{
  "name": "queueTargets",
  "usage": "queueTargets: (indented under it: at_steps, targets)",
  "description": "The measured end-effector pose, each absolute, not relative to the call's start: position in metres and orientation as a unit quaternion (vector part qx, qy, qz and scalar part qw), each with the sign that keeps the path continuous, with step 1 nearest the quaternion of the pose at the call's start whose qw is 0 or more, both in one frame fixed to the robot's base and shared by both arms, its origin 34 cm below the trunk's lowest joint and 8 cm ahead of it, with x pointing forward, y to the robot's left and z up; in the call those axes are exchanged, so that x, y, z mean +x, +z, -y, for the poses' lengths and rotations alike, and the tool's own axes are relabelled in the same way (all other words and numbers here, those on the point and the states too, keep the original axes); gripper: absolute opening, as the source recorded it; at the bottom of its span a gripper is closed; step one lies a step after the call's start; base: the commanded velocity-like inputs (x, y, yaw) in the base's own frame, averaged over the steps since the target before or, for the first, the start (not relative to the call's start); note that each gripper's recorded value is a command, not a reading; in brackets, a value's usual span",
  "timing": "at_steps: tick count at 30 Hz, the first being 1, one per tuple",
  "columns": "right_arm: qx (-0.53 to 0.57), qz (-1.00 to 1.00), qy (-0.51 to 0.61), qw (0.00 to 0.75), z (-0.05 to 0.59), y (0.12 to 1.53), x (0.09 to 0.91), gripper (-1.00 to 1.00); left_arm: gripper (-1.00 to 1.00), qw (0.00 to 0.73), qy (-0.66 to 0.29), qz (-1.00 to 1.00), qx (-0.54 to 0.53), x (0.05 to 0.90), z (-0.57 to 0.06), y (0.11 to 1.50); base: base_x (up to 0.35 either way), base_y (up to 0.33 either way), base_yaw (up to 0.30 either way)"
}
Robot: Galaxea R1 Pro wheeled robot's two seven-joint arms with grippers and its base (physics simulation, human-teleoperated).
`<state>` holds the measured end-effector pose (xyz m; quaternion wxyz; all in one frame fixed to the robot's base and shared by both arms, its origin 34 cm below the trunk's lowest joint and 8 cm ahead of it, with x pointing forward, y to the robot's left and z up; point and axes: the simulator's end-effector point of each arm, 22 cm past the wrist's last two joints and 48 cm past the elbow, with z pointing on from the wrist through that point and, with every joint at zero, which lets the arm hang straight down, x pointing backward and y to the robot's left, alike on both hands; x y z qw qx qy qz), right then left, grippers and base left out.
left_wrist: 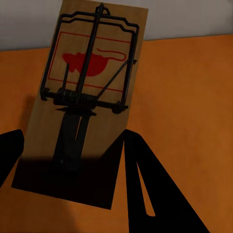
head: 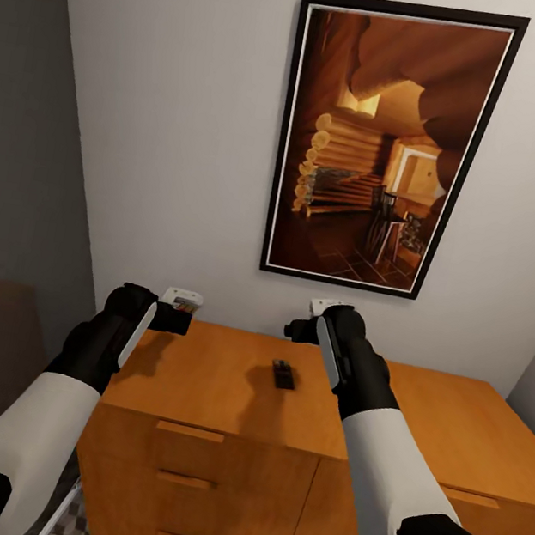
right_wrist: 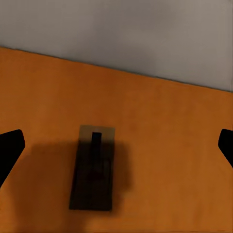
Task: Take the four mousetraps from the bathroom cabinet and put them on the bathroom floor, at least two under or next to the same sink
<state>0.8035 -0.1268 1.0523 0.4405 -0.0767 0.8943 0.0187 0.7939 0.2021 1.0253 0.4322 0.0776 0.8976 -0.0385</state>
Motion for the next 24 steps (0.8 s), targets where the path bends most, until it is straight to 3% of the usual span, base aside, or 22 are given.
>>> queueTargets:
  at_steps: [11,24]
  targets:
    - [-0.058,-0.924,0.024,0.378,0.138,1.02,0.811,1.0,-1.0,0.432,-0.04,-0.898,0.078,0.794,-0.201,1.025,0.001,0.001,0.0]
    - [-0.055,-0.926,0.026,0.372,0.139,1.036,0.821,1.0,-1.0,0.433,-0.041,-0.897,0.079,0.794,-0.197,1.026,0.005,0.0,0.0]
